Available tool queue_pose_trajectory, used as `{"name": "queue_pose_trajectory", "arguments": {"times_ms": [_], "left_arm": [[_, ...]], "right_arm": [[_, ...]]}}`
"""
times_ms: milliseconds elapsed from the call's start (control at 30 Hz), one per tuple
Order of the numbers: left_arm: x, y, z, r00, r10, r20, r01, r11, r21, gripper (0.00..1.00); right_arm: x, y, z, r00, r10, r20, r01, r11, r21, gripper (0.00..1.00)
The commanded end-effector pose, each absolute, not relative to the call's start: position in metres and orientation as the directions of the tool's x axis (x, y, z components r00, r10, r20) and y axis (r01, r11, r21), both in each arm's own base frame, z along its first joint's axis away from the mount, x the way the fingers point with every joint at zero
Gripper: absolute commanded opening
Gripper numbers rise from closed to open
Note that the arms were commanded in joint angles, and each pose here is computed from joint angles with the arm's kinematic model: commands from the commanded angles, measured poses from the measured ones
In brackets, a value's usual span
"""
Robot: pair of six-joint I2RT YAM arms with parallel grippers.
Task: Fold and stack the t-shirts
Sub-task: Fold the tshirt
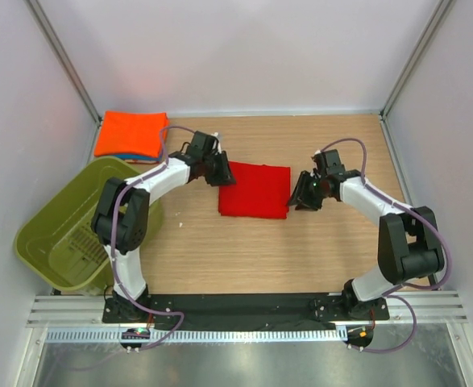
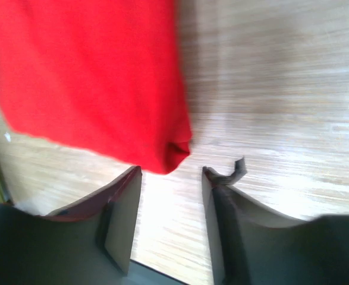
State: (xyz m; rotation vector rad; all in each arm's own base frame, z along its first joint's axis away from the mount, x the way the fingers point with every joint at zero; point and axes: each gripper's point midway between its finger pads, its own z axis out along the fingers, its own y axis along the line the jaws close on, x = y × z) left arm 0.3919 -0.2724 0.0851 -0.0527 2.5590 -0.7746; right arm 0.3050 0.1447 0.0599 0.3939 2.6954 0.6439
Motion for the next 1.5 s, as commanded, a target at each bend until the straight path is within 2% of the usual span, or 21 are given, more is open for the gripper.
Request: {"name": "queue_pose_trajectory", "arguments": {"times_ms": [0, 67, 100, 133, 200, 233, 367, 467, 600, 733, 867, 933, 1000, 1067, 1267, 1367, 1467], "left_arm": [[0.395, -0.285, 0.1, -0.88, -0.17, -0.443, 0.134, 0.807, -0.575, 0.28], [0.397, -0.283, 0.086, -0.89, -0.179, -0.419, 0.104, 0.816, -0.569, 0.28], [0.399, -0.281, 0.081, -0.89, -0.189, -0.414, 0.087, 0.823, -0.562, 0.28], [0.401, -0.279, 0.078, -0.892, -0.197, -0.408, 0.074, 0.826, -0.559, 0.27], [0.404, -0.272, 0.062, -0.896, -0.206, -0.394, 0.038, 0.848, -0.529, 0.28], [0.404, -0.269, 0.057, -0.896, -0.211, -0.391, 0.025, 0.854, -0.519, 0.28], [0.403, -0.252, 0.028, -0.902, -0.216, -0.372, -0.028, 0.892, -0.451, 0.28], [0.403, -0.243, 0.017, -0.911, -0.223, -0.346, -0.051, 0.895, -0.442, 0.28], [0.408, -0.243, 0.028, -0.905, -0.223, -0.362, -0.036, 0.889, -0.456, 0.28], [0.425, -0.254, 0.076, -0.883, -0.212, -0.419, 0.021, 0.874, -0.486, 0.29], [0.441, -0.278, 0.109, -0.867, -0.225, -0.444, 0.091, 0.805, -0.586, 0.3], [0.44, -0.293, 0.1, -0.893, -0.216, -0.394, 0.093, 0.769, -0.633, 0.3], [0.45, -0.299, 0.096, -0.894, -0.214, -0.395, 0.104, 0.756, -0.646, 0.3], [0.461, -0.298, 0.077, -0.896, -0.212, -0.392, 0.095, 0.769, -0.632, 0.3], [0.488, -0.28, 0.047, -0.906, -0.261, -0.332, 0.019, 0.76, -0.65, 0.29], [0.496, -0.271, 0.063, -0.895, -0.27, -0.356, 0.034, 0.752, -0.658, 0.28], [0.497, -0.261, 0.103, -0.862, -0.267, -0.431, 0.078, 0.771, -0.633, 0.31]], "right_arm": [[0.31, 0.157, 0.103, -0.913, 0.284, -0.292, 0.091, 0.841, 0.533, 0.36], [0.315, 0.173, 0.111, -0.921, 0.254, -0.294, 0.032, 0.804, 0.594, 0.21], [0.326, 0.185, 0.121, -0.913, 0.239, -0.33, -0.034, 0.762, 0.647, 0.15], [0.321, 0.205, 0.125, -0.938, 0.194, -0.286, -0.083, 0.675, 0.733, 0.14], [0.331, 0.217, 0.118, -0.941, 0.169, -0.293, -0.129, 0.623, 0.772, 0.13], [0.33, 0.221, 0.096, -0.958, 0.142, -0.248, -0.112, 0.609, 0.785, 0.13], [0.323, 0.202, 0.031, -0.97, 0.164, -0.181, -0.035, 0.64, 0.768, 0.12], [0.321, 0.184, 0.007, -0.972, 0.191, -0.137, 0.016, 0.634, 0.773, 0.13], [0.324, 0.187, 0.031, -0.968, 0.183, -0.17, -0.024, 0.609, 0.793, 0.14], [0.328, 0.195, 0.073, -0.957, 0.181, -0.228, -0.083, 0.582, 0.809, 0.17], [0.32, 0.205, 0.082, -0.953, 0.17, -0.25, -0.111, 0.572, 0.813, 0.19], [0.315, 0.204, 0.079, -0.951, 0.186, -0.247, -0.102, 0.565, 0.819, 0.2], [0.305, 0.201, 0.063, -0.955, 0.186, -0.23, -0.084, 0.574, 0.814, 0.2], [0.294, 0.2, 0.045, -0.965, 0.181, -0.192, -0.053, 0.581, 0.812, 0.2], [0.294, 0.184, 0.015, -0.96, 0.205, -0.192, -0.011, 0.654, 0.757, 0.2], [0.297, 0.185, 0.035, -0.948, 0.215, -0.235, -0.044, 0.643, 0.764, 0.21], [0.294, 0.186, 0.067, -0.94, 0.223, -0.26, -0.063, 0.634, 0.771, 0.22]]}}
